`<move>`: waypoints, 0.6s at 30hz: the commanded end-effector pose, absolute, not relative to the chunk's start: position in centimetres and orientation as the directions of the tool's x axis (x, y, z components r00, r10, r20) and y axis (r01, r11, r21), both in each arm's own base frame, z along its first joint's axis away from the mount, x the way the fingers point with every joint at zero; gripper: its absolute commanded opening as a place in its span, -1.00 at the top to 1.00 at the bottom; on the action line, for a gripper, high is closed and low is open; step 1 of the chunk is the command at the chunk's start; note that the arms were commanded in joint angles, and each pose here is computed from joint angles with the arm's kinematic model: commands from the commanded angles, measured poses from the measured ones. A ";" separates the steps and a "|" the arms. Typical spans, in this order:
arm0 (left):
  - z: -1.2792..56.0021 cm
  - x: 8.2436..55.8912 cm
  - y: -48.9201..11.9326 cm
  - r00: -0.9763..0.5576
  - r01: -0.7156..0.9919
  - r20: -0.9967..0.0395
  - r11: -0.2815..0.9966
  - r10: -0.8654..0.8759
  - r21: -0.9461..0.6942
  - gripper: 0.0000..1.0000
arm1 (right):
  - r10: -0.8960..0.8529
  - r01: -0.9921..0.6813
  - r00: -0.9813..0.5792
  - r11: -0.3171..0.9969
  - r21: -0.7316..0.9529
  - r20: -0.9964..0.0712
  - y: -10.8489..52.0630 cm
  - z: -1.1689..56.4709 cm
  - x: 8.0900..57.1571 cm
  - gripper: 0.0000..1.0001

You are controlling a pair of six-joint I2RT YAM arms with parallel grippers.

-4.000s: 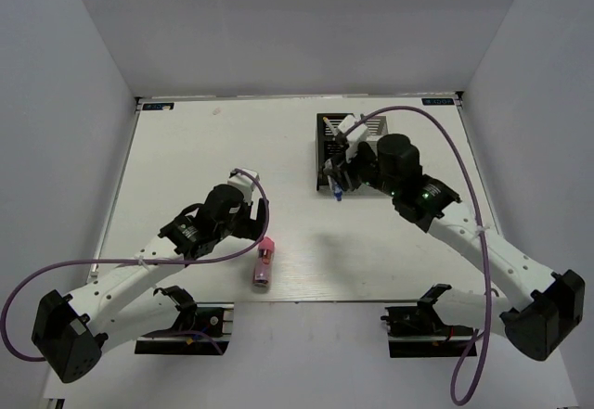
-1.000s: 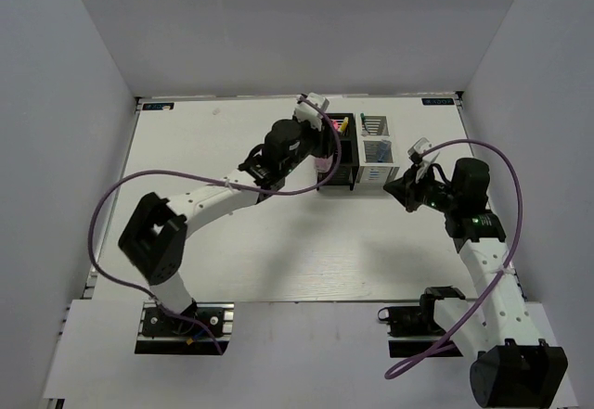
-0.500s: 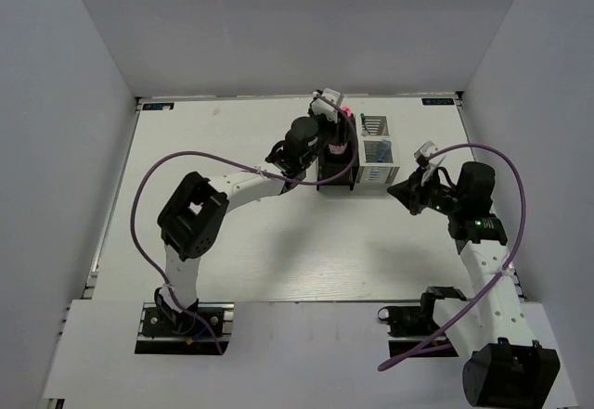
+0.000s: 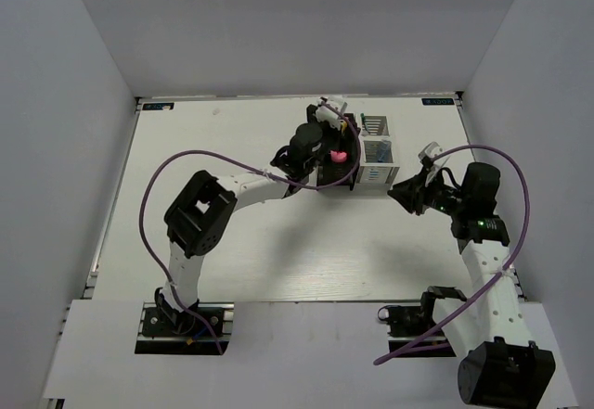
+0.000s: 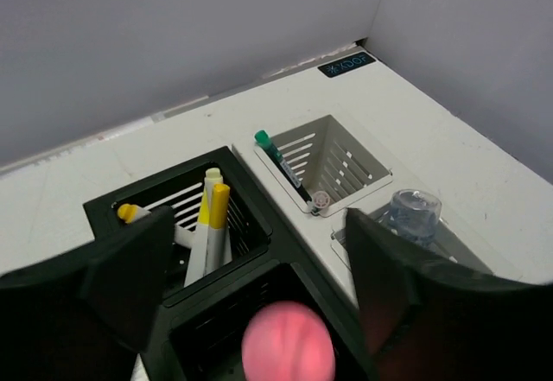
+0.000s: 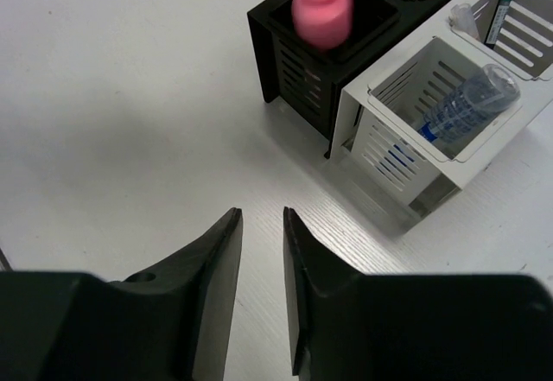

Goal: Sort the stationery into containers
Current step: Place the stationery into the container

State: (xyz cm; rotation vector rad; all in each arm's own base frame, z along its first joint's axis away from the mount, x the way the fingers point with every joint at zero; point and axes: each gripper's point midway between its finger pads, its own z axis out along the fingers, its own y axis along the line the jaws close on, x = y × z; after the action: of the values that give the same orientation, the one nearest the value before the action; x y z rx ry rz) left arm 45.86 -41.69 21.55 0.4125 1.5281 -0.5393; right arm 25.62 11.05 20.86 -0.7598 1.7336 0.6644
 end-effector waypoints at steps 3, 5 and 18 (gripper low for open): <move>30.1 43.8 -40.9 0.074 0.601 -0.983 0.794 -0.168 -0.091 -0.97 | -0.169 -0.775 -0.183 0.631 0.037 -0.969 10.9 21.5 25.6 0.32; 32.1 43.3 -39.9 0.094 0.588 -0.978 0.803 -0.188 -0.098 -0.97 | -0.172 -0.775 -0.179 0.632 0.031 -0.969 10.8 21.6 25.6 0.22; 31.0 30.2 -31.9 -0.122 0.728 -0.992 0.681 0.015 -0.079 -1.00 | -0.096 -0.657 -0.253 0.747 0.098 -0.963 9.2 23.9 26.8 -0.80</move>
State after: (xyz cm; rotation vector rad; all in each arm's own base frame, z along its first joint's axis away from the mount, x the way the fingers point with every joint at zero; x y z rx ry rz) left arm 34.51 -33.13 35.23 0.4680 1.4495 -0.6336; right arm 25.92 9.88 21.24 -0.6824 1.7867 0.6389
